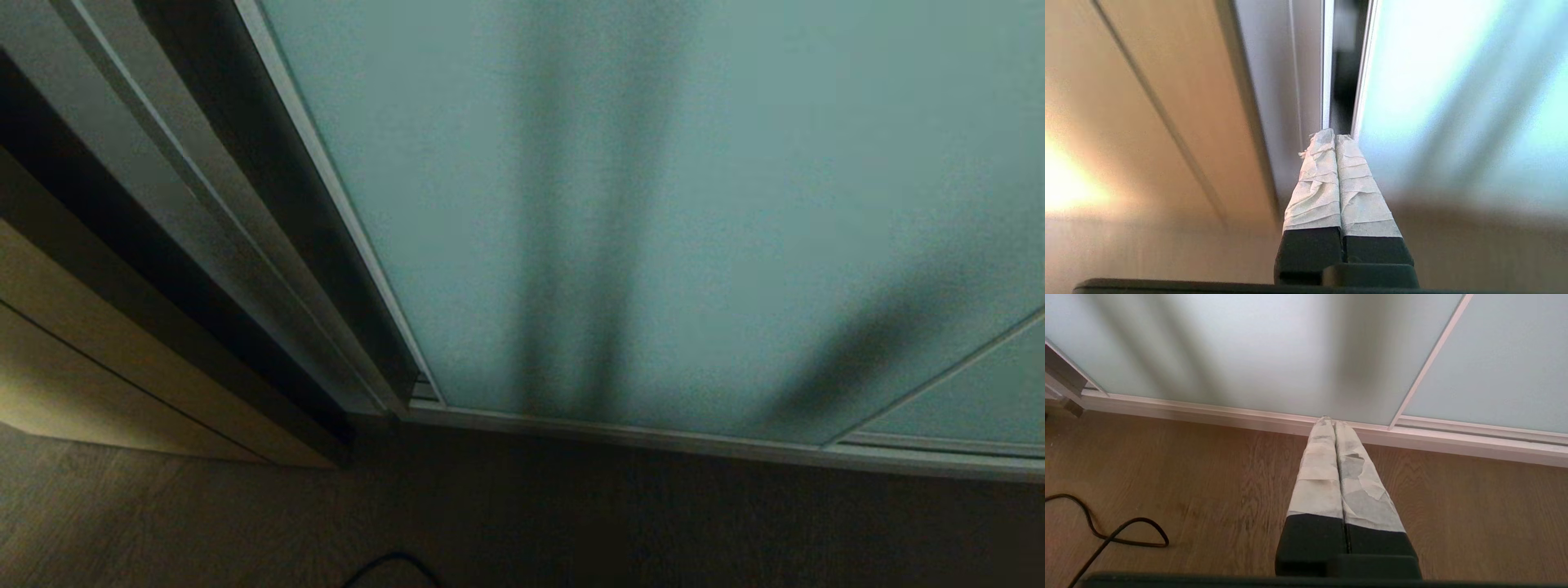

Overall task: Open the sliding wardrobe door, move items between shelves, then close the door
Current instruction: Open the door

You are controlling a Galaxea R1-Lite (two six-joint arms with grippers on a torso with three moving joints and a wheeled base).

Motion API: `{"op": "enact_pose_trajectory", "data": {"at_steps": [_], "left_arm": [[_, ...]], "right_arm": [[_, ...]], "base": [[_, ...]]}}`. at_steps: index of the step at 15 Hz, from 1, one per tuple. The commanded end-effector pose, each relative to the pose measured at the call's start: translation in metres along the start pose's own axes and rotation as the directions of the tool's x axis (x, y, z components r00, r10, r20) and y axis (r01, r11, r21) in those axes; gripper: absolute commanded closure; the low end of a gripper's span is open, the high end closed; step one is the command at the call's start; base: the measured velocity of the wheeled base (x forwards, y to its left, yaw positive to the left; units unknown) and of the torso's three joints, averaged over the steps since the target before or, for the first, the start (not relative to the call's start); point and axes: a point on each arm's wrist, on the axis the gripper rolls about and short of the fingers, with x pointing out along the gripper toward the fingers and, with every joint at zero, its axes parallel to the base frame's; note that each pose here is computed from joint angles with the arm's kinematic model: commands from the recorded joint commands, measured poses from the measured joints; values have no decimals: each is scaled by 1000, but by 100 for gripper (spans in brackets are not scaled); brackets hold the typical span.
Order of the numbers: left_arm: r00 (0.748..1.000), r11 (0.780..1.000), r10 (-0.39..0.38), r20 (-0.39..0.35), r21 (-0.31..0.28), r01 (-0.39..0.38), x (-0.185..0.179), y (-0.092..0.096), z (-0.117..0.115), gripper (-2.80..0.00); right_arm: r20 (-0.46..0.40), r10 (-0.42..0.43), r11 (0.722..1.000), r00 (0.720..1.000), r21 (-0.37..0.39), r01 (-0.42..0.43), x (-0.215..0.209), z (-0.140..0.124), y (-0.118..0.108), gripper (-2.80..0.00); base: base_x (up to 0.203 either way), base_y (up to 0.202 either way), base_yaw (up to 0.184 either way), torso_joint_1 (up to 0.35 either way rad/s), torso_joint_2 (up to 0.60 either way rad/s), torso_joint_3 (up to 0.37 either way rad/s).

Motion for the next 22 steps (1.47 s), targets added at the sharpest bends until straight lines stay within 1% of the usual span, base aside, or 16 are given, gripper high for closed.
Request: {"op": "enact_pose_trajectory", "data": {"at_steps": [1, 3, 4, 5, 6, 7, 8, 9, 11, 12, 14, 15, 16, 17, 19, 22], "left_arm": [[998, 1000, 2, 65, 4, -2, 16, 2, 50, 0], [983, 999, 37, 181, 5, -39, 46, 5, 109, 0], [964, 998, 68, 257, 1, -70, 61, 7, 136, 0], [932, 994, 106, 345, -11, -109, 71, 9, 162, 0], [899, 989, 146, 414, -27, -148, 75, 10, 181, 0], [874, 983, 179, 451, -38, -182, 81, 12, 191, 0], [866, 979, 194, 460, -42, -197, 84, 12, 193, 0], [866, 979, 198, 460, -44, -200, 91, 12, 192, 0], [860, 977, 208, 466, -50, -210, 114, 14, 186, 0], [863, 976, 210, 459, -53, -209, 126, 14, 181, 0], [882, 980, 200, 427, -68, -189, 148, 15, 171, 0], [894, 980, 197, 404, -90, -175, 160, 15, 167, 0], [906, 983, 178, 384, -114, -145, 170, 15, 164, 0], [917, 986, 156, 367, -120, -119, 181, 15, 161, 0], [927, 988, 135, 349, -124, -97, 198, 15, 160, 0], [945, 987, 99, 312, -148, -55, 223, 14, 153, 0]], "right_arm": [[1, 0, 1000, 1000, 0, 0, 0, 0, 0, 0], [1, 0, 1000, 1000, 0, 0, 0, 0, 0, 0], [1, 0, 1000, 1000, 0, 0, 0, 0, 0, 0], [1, 0, 1000, 1000, 0, 0, 0, 0, 0, 0], [1, 0, 1000, 1000, 0, 0, 0, 0, 0, 0], [1, 0, 1000, 1000, 0, 0, 0, 0, 0, 0], [1, 0, 1000, 1000, 0, 0, 0, 0, 0, 0], [1, 0, 1000, 1000, 0, 0, 0, 0, 0, 0], [0, 0, 1000, 1000, 0, 0, 0, 0, 0, 0], [1, 0, 1000, 1000, 0, 0, 0, 0, 0, 0], [1, 0, 1000, 1000, 0, 0, 0, 0, 0, 0], [1, 0, 1000, 1000, 0, 0, 0, 0, 0, 0], [1, 0, 1000, 1000, 0, 0, 0, 0, 0, 0], [1, 0, 1000, 1000, 0, 0, 0, 0, 0, 0], [-1, 0, 1000, 1000, 0, 0, 0, 0, 0, 0], [1, 0, 1000, 1000, 0, 0, 0, 0, 0, 0]], "base": [[0, 0, 0, 0, 0, 0], [0, 0, 0, 0, 0, 0], [0, 0, 0, 0, 0, 0], [0, 0, 0, 0, 0, 0], [0, 0, 0, 0, 0, 0], [0, 0, 0, 0, 0, 0], [0, 0, 0, 0, 0, 0], [0, 0, 0, 0, 0, 0], [0, 0, 0, 0, 0, 0], [0, 0, 0, 0, 0, 0], [0, 0, 0, 0, 0, 0], [0, 0, 0, 0, 0, 0], [0, 0, 0, 0, 0, 0], [0, 0, 0, 0, 0, 0], [0, 0, 0, 0, 0, 0], [0, 0, 0, 0, 0, 0]]}}
